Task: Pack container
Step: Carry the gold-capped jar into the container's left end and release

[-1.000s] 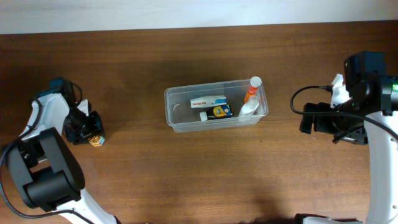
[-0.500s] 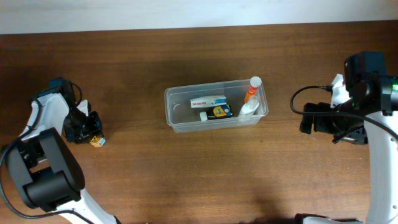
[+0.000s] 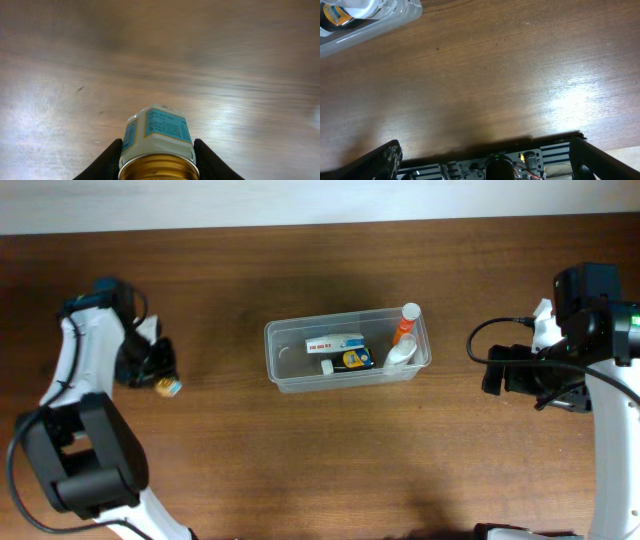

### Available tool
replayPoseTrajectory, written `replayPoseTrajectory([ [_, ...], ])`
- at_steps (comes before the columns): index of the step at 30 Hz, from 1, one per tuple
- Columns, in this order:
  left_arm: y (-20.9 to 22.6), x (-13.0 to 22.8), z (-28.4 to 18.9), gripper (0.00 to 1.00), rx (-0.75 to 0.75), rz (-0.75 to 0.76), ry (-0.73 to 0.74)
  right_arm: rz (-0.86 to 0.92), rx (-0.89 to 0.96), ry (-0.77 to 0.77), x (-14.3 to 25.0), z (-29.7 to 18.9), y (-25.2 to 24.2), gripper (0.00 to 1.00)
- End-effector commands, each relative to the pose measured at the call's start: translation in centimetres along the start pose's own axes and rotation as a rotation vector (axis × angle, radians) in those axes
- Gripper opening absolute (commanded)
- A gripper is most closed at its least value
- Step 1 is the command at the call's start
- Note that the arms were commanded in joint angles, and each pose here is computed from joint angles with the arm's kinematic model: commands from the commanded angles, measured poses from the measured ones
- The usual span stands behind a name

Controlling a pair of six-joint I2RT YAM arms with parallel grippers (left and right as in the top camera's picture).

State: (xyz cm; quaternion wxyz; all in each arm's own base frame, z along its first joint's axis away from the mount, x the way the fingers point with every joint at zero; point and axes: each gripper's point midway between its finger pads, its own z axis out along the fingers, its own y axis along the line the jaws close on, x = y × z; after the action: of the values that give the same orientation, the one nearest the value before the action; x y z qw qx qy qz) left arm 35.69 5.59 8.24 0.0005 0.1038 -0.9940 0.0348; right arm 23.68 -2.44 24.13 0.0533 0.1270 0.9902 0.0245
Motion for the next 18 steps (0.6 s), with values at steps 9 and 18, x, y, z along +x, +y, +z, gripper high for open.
replayPoseTrajectory([
  [9, -16.0, -0.5, -9.3, 0.13, 0.096, 0.410, -0.341, -0.005, 0.009, -0.004, 0.0, 0.0, -0.3, 0.98],
  [18, -22.7, 0.8, -7.2, 0.13, 0.077, 0.583, -0.363, -0.005, 0.009, -0.004, 0.0, 0.0, -0.3, 0.98],
])
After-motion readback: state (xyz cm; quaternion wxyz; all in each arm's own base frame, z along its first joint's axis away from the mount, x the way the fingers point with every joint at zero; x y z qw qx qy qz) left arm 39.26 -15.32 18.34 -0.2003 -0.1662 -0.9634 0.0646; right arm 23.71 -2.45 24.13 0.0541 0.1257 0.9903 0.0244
